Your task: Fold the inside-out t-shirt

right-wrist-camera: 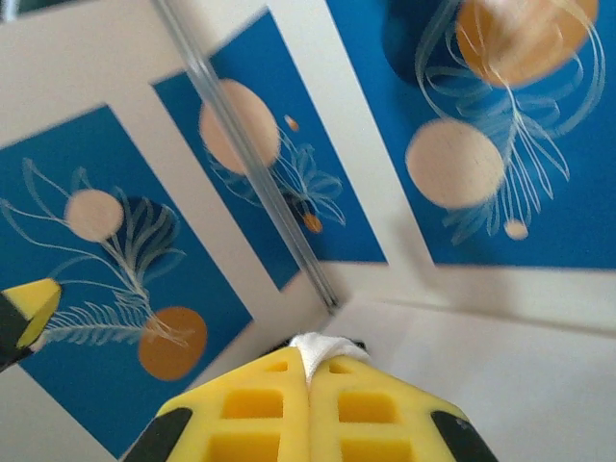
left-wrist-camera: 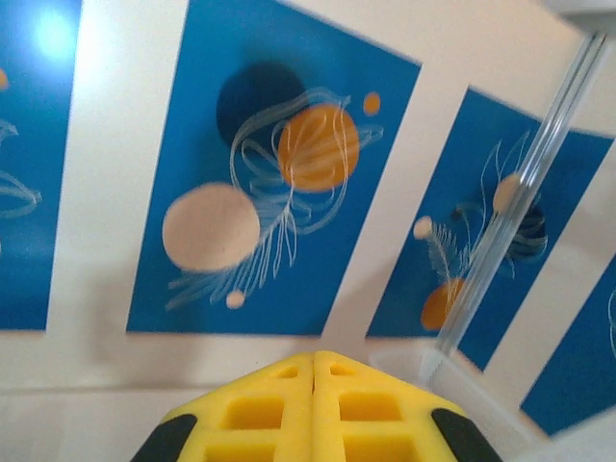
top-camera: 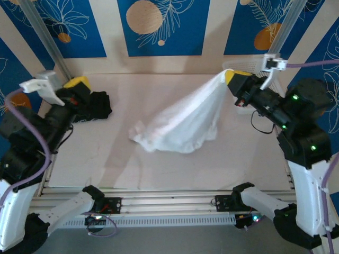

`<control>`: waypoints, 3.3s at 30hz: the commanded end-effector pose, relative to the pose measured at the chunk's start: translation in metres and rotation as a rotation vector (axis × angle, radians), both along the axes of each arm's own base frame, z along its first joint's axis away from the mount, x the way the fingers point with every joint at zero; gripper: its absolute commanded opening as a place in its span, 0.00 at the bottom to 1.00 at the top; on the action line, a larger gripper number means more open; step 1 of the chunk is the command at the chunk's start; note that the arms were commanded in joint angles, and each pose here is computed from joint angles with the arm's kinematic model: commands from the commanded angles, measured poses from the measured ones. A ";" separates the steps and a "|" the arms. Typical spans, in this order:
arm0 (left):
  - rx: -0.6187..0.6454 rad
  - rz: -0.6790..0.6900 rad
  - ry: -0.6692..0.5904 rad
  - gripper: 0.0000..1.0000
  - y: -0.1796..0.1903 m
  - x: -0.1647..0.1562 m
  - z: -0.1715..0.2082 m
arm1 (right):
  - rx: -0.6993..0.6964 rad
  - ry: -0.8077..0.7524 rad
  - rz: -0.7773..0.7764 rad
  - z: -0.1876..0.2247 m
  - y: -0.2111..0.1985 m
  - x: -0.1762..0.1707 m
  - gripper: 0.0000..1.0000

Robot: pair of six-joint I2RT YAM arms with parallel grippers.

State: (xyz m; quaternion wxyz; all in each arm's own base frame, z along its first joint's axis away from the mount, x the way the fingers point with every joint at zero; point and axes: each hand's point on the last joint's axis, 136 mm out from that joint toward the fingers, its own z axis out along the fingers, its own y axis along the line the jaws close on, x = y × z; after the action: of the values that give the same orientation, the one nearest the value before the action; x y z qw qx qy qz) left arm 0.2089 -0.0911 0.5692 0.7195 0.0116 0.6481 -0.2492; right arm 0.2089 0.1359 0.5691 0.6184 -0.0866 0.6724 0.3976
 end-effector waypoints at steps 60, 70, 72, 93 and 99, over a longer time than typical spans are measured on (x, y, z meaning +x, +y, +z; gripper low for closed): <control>0.686 -0.390 0.996 0.59 -0.212 0.154 -0.554 | -0.085 0.639 -0.026 -0.255 0.012 0.166 0.00; 0.795 -0.358 0.990 0.17 -0.206 0.141 -0.565 | -0.052 0.634 -0.032 -0.249 0.004 0.171 0.00; 0.796 -0.345 0.958 0.05 -0.205 0.145 -0.552 | -0.049 0.633 -0.030 -0.247 0.004 0.170 0.00; 0.366 -0.053 0.115 0.00 -0.060 0.050 -0.089 | -0.100 0.069 -0.048 -0.048 -0.018 0.020 0.00; 0.250 -0.063 -0.056 0.00 -0.019 -0.011 0.002 | -0.054 -0.113 0.021 0.012 -0.016 -0.046 0.00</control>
State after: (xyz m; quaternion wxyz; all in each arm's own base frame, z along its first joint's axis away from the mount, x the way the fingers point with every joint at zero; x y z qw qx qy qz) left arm 0.2053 -0.1157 0.5701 0.7296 0.1116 0.6424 -0.2061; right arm 0.1775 0.1156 0.5737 0.6502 -0.1133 0.6535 0.3707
